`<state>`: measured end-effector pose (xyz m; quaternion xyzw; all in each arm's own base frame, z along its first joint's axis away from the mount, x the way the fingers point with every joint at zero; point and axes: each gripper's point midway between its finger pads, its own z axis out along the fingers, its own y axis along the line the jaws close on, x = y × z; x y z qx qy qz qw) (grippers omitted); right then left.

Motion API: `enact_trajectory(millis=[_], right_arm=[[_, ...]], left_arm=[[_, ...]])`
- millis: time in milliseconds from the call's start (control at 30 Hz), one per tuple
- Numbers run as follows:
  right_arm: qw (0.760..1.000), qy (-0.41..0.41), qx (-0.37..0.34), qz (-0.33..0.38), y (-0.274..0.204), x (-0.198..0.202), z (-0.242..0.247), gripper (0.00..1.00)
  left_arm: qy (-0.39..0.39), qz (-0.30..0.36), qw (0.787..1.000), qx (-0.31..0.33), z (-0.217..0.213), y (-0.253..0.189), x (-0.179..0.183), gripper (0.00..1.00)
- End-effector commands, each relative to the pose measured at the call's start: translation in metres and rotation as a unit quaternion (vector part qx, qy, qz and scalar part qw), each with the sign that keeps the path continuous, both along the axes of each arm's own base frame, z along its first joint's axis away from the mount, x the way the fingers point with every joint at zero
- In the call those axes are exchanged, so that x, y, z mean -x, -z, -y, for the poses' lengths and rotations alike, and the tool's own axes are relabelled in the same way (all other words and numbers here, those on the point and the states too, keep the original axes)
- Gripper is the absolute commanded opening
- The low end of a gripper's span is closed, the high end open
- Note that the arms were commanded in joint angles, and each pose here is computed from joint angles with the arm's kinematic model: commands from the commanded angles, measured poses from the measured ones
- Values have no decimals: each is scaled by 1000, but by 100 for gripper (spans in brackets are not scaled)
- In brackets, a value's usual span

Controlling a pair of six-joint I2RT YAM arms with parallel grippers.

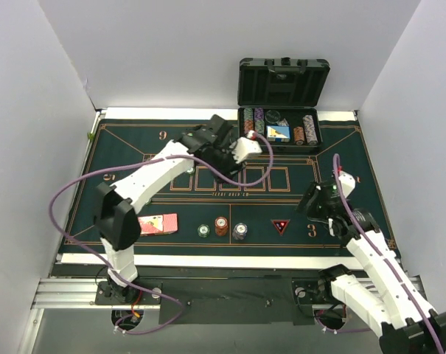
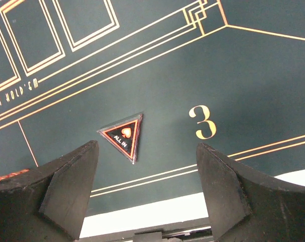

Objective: Distribute texas hold em gaming equipment

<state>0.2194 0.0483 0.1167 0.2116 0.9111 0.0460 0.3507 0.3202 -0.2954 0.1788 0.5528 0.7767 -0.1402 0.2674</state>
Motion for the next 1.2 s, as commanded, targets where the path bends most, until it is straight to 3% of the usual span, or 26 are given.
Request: enact_trajectory(millis=[0,233,500,733,1067,1167], right_arm=[[998,45,16,28,-25,7,24,73],[993,94,25,68,-48,23,49,73],[992,101,8,78,-56,29,48,73],[991,102,-16,88,-57,33,43,73],[989,95,-39,107,-60,39,38,73],[988,86,-52,113,-60,41,34,73]], left_arm=[[55,-59,997,0,55,18,31,0],[58,-78,995,-19,110,75,22,0],[73,-60,995,-24,157,98,10,0],[95,-56,994,-23,180,114,21,1],[96,-66,993,-25,191,136,29,13],[92,-63,993,-25,191,136,28,28]])
